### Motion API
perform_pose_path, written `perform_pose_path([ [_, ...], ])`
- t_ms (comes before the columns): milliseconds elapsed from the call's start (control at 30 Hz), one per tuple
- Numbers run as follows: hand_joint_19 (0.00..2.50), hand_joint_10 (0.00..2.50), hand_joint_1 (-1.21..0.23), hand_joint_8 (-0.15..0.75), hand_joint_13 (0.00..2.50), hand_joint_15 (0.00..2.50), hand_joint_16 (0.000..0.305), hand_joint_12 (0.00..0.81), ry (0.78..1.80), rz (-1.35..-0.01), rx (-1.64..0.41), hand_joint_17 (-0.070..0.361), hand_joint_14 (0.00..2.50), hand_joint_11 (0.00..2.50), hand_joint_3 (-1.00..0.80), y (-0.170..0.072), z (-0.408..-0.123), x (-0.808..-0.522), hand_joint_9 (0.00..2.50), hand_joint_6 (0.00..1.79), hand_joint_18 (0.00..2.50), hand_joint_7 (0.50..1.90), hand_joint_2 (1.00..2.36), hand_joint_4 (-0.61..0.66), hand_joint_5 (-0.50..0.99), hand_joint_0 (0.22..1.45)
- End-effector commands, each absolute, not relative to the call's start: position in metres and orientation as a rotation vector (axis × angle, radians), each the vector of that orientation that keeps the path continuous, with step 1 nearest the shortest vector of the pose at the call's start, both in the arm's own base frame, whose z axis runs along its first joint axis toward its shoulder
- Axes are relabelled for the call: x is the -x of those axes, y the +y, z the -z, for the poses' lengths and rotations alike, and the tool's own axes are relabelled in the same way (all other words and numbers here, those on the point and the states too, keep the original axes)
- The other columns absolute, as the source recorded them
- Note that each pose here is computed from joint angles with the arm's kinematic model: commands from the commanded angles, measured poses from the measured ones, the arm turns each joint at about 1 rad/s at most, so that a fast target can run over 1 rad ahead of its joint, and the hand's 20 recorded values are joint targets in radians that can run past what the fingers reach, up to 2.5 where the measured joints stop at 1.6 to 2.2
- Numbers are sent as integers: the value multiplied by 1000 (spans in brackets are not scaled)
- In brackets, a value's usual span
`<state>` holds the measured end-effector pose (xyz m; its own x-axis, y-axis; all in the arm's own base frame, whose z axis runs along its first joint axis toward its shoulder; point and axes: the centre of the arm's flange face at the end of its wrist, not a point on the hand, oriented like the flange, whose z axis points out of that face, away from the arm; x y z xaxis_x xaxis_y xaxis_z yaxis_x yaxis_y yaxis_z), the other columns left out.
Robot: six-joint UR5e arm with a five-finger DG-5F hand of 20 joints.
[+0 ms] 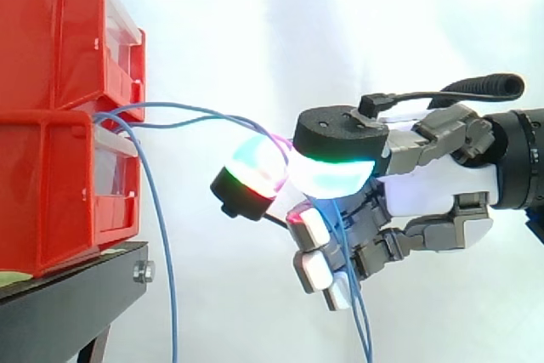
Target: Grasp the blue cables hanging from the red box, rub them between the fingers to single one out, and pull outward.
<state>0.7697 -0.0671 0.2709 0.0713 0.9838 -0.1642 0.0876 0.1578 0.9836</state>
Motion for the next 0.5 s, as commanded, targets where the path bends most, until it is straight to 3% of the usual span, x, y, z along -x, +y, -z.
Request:
perform_pose_path([
  [0,571,23,-885,267,988,571,48,355,1283,-993,-1183,107,22,804,-500,-67,-271,-770,987,902,858,781,1000,-49,-189,785],
  [100,590,24,-838,271,998,586,47,361,1283,-993,-1183,107,22,803,-500,-67,-271,-770,1018,898,863,802,1000,48,-179,696],
  [233,627,22,-769,280,1009,594,48,372,1283,-993,-1183,109,23,794,-500,-67,-271,-770,1034,894,868,816,1000,62,-176,612],
  [467,631,22,-721,286,1012,591,50,379,1283,-993,-1183,113,23,791,-500,-67,-271,-770,1040,886,884,823,1000,73,-171,573],
])
